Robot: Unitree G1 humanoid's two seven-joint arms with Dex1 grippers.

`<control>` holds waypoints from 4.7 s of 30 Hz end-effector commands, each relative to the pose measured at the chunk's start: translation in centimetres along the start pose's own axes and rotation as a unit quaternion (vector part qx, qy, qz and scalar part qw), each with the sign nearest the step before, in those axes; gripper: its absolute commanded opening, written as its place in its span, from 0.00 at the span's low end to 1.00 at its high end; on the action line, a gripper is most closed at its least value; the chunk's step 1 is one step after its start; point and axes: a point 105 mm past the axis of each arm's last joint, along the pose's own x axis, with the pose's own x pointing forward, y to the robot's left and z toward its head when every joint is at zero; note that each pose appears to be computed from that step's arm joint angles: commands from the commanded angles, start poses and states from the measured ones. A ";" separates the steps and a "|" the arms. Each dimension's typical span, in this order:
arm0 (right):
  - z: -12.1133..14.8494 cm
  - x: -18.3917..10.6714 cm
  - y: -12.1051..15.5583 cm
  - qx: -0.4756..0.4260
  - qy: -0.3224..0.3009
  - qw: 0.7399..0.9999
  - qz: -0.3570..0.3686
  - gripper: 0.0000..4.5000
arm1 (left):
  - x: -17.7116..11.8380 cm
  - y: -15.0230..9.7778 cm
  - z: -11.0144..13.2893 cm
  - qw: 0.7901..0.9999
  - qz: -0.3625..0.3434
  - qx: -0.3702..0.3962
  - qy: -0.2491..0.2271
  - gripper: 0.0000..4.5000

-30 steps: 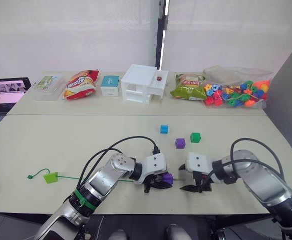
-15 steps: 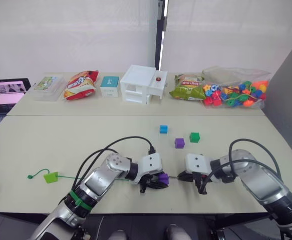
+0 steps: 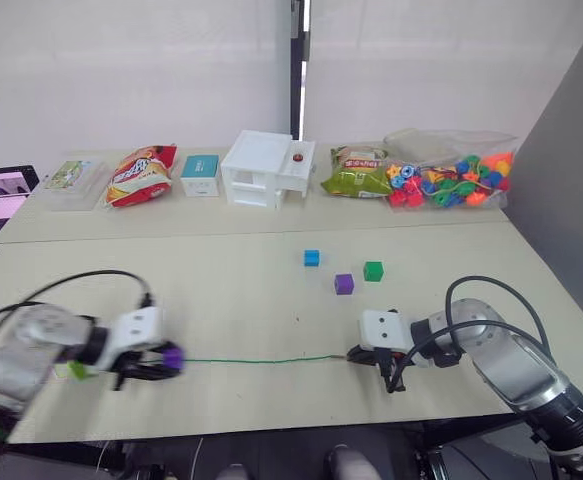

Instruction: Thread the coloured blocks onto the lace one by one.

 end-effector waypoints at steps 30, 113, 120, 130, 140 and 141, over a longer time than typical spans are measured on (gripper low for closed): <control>4.7 1.5 0.5 -0.024 -0.021 0.999 0.024 0.00 | 4.9 -6.2 16.3 0.963 -0.122 0.028 -0.240 0.89; -1.8 -6.0 -7.5 0.379 -0.147 0.715 -0.569 0.99 | 12.6 -5.6 16.7 0.969 -0.089 0.053 -0.225 0.00; -2.6 -4.9 -10.2 0.379 -0.134 0.709 -0.580 0.99 | 12.7 -5.8 16.8 0.969 -0.086 0.052 -0.225 0.00; -4.3 -3.3 -11.2 0.400 -0.113 0.705 -0.574 0.87 | 12.8 -5.8 16.9 0.969 -0.082 0.047 -0.227 0.00; -3.3 -4.5 -12.1 0.391 -0.167 0.689 -0.587 0.25 | 12.8 -5.8 16.6 0.970 -0.080 0.045 -0.225 0.00; -3.1 -4.6 -11.9 0.386 -0.173 0.691 -0.586 0.25 | 12.8 -5.8 16.5 0.970 -0.081 0.045 -0.225 0.00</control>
